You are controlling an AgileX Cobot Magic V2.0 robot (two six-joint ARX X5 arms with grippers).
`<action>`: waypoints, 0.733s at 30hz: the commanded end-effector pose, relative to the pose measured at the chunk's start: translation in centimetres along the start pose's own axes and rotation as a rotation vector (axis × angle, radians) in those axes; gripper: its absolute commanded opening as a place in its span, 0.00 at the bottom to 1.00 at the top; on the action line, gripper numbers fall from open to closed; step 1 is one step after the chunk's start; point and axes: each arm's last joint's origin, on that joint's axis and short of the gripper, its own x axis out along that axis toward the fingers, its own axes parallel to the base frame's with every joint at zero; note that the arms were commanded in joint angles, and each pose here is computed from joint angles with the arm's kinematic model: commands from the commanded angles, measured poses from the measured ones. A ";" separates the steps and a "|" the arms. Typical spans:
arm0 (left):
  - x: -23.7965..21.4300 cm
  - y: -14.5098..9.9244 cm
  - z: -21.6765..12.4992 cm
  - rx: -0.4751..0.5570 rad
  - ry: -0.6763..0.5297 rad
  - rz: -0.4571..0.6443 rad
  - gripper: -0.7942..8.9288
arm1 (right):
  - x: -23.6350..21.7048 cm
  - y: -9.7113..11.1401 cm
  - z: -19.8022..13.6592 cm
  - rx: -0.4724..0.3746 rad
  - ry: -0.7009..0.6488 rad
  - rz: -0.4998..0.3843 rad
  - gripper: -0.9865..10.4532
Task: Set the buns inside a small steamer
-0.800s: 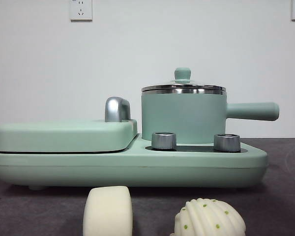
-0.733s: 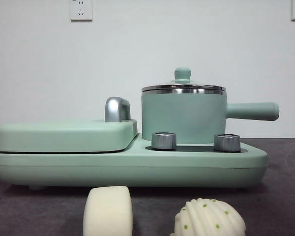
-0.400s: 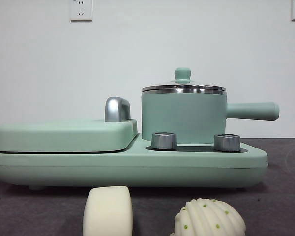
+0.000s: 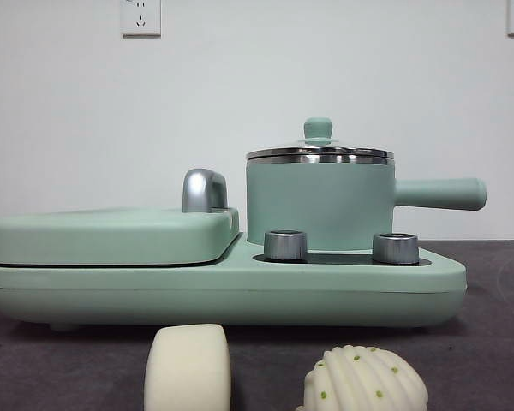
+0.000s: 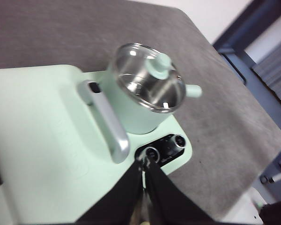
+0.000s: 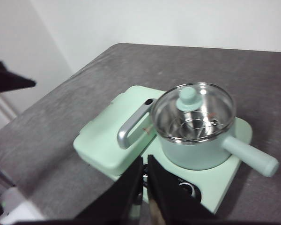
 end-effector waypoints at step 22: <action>1.6 0.7 1.4 0.022 0.012 -0.016 0.54 | -0.1 0.1 0.4 -0.041 -0.006 0.002 0.52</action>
